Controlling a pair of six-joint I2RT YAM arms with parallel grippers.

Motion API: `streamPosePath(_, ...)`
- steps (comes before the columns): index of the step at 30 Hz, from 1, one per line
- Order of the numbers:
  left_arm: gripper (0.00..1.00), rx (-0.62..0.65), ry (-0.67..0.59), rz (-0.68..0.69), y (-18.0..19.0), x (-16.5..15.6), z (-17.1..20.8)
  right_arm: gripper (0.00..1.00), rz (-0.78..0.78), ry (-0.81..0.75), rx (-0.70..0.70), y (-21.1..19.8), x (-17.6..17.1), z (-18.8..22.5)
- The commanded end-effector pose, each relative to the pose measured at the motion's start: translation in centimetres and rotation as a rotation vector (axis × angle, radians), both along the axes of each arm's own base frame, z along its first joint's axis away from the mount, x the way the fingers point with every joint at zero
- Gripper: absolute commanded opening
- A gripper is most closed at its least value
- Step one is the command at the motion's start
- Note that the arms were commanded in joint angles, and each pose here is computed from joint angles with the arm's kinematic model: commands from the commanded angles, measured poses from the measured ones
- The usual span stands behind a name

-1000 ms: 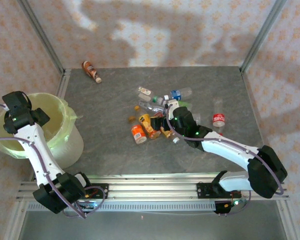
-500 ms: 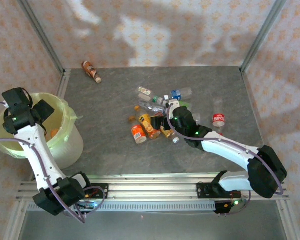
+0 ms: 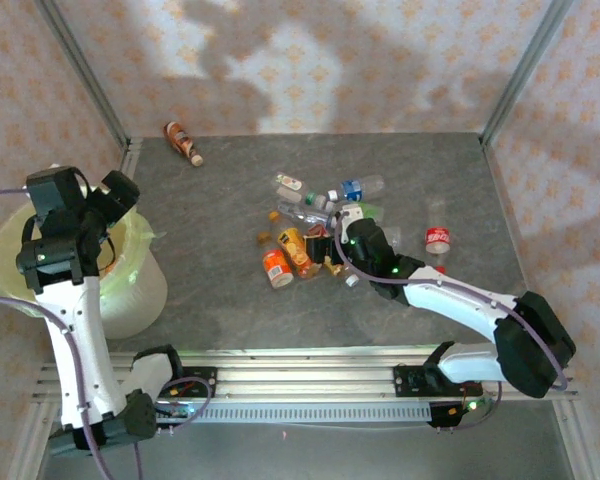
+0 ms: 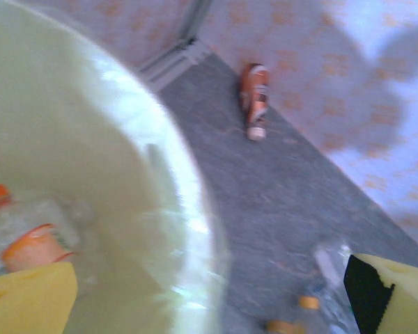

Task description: Put the plastic bottles in the bin

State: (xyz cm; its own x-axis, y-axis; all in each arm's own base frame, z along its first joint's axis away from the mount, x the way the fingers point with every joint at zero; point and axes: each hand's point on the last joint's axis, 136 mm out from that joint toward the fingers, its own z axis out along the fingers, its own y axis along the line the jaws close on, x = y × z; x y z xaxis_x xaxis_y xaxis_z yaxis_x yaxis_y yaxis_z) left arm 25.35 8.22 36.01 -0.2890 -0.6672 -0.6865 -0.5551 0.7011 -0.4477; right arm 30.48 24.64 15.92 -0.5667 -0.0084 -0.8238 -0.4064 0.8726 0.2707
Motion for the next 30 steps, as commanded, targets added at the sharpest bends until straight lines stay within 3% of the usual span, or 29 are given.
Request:
streamPosePath(1, 0.99, -0.040, -0.115, -0.075, -2.8, 1.3, 3.0, 0.99, -0.018, 0.003, -0.013, -1.2, -0.2, 0.3)
streamPosePath(8, 0.99, -0.039, -0.174, -0.317, -10.5, 4.9, 5.2, 0.99, -0.260, 0.127, -0.030, -7.5, 1.3, -0.9)
streamPosePath(12, 0.99, -0.016, -0.165, -0.389, -13.5, 6.7, 5.1, 0.99, -0.471, 0.242, 0.056, -11.5, 0.9, -1.3)
streamPosePath(17, 1.00, -0.108, -0.156, -0.521, -17.1, 9.0, 4.1, 0.99, -0.783, 0.453, 0.187, -14.8, -0.1, -2.1)
streamPosePath(24, 1.00, -0.090, -0.170, -0.464, -16.3, 10.0, 3.0, 0.99, -0.965, 0.645, 0.343, -14.1, 0.7, -3.9)
streamPosePath(30, 1.00, -0.052, -0.130, -0.296, -13.4, 9.8, 1.4, 1.00, -1.075, 0.720, 0.457, -12.9, 2.3, -6.1)
